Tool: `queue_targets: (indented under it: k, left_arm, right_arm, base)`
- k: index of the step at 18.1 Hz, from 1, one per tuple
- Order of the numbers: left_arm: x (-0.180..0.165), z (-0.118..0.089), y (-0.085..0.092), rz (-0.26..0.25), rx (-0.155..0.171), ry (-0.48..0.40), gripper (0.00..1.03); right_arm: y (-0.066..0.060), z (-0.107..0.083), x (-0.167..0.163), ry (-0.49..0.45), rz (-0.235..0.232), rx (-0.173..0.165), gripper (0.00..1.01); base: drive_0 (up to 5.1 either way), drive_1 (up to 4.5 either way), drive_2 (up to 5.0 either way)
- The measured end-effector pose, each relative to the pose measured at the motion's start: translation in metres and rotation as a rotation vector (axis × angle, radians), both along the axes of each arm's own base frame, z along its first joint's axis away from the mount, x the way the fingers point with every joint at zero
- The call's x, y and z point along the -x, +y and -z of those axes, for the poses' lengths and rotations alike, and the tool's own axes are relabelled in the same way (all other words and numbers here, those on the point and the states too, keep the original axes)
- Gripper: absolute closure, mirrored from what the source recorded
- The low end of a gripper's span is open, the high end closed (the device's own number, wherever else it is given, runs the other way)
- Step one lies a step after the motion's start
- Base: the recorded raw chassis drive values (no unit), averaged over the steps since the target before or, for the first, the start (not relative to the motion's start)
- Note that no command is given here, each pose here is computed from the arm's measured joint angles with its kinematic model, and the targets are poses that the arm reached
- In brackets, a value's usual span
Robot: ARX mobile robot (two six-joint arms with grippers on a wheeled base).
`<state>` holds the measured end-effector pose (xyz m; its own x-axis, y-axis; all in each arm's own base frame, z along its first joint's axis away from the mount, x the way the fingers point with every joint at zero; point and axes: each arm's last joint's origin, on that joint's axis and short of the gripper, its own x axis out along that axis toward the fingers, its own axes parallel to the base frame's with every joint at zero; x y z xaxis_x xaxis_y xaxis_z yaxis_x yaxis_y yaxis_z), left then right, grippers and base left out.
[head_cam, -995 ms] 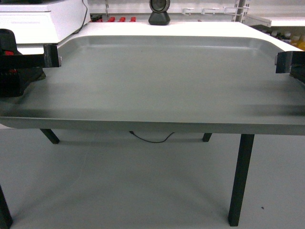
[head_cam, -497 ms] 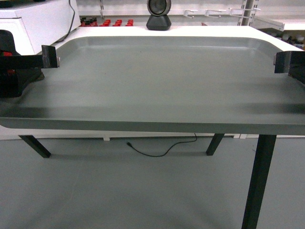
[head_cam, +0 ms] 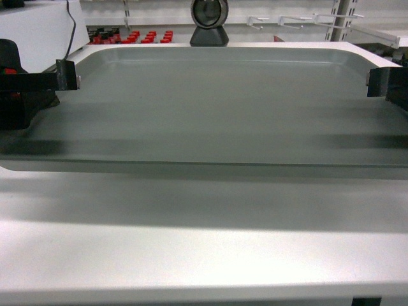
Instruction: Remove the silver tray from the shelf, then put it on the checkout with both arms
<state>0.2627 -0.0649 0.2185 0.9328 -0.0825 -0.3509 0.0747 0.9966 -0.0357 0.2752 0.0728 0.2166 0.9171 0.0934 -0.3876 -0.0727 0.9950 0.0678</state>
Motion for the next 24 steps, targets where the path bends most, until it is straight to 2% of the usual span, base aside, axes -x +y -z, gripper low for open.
queue_targets:
  k: [4, 22, 23, 24]
  left_arm:
    - [0.0001, 0.0002, 0.0000, 0.000, -0.001, 0.002, 1.00]
    - [-0.0006, 0.0013, -0.0001, -0.001, -0.002, 0.006, 1.00]
    - [-0.0006, 0.0013, -0.0001, -0.001, -0.002, 0.006, 1.00]
    - [-0.0010, 0.0005, 0.0001, -0.024, -0.011, -0.011, 1.00]
  right_arm:
    - [0.0000, 0.0001, 0.0000, 0.001, 0.000, 0.001, 0.98]
    - [0.0002, 0.0011, -0.0007, 0.004, 0.000, 0.002, 0.98]
    - [0.0004, 0.0002, -0.0012, -0.016, -0.007, -0.006, 0.98]
    - [0.0001, 0.0032, -0.0015, -0.104, -0.039, -0.036, 0.98]
  base:
    - [0.1, 4.28, -4.2]
    - [0.0, 0.00, 0.0]
    - [0.0, 0.00, 0.0]
    - [0.0, 0.00, 0.0]
